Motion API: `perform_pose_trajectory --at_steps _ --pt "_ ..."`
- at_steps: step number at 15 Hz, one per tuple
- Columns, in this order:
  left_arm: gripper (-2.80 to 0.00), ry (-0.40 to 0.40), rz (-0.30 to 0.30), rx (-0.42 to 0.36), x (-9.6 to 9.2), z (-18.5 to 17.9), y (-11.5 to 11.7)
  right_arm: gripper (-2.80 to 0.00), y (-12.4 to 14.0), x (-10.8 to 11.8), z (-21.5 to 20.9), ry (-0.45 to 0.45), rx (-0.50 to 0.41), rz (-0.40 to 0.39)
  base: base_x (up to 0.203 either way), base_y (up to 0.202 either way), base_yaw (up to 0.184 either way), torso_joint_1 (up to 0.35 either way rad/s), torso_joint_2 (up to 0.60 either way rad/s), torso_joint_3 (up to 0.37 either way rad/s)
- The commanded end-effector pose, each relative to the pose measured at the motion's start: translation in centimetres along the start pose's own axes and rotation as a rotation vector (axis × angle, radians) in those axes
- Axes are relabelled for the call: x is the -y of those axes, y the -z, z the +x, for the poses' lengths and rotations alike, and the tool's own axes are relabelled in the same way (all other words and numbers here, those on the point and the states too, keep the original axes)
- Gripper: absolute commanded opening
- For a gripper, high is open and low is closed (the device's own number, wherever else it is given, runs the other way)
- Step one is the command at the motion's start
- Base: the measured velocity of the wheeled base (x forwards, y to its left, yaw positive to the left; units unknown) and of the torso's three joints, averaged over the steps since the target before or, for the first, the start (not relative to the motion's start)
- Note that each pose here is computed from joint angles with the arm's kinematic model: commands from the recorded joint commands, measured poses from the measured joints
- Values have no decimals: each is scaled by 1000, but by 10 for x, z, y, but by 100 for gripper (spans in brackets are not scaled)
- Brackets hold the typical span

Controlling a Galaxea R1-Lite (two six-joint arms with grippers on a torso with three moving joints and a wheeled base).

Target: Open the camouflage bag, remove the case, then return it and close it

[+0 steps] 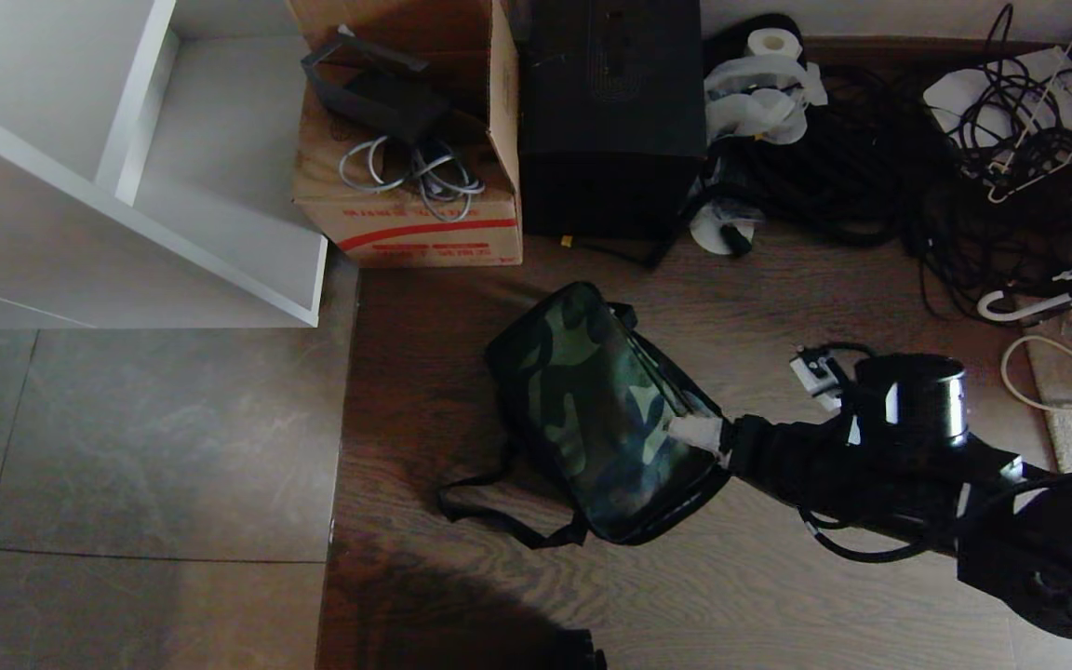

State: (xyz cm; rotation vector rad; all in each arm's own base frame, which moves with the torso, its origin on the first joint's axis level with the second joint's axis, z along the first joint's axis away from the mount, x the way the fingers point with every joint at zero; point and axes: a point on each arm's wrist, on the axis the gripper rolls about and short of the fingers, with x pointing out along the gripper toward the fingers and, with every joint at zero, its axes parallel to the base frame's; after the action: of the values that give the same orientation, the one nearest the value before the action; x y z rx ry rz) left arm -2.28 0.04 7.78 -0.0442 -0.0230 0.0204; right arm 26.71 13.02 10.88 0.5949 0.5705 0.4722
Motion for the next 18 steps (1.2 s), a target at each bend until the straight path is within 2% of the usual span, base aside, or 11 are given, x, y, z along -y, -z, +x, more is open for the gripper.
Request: perform_pose_trajectory --at_steps 1,6,18 --pt "-280 -1 0 -10 0 1 3 0 11 29 28 100 -55 18 0 0 0 0 0 0" --pt "-280 -1 0 -10 0 1 3 0 17 43 50 159 -100 0 0 0 0 0 0 0" --pt "-280 -1 -1 -10 0 1 3 0 21 56 89 171 -108 -33 0 0 0 0 0 0"
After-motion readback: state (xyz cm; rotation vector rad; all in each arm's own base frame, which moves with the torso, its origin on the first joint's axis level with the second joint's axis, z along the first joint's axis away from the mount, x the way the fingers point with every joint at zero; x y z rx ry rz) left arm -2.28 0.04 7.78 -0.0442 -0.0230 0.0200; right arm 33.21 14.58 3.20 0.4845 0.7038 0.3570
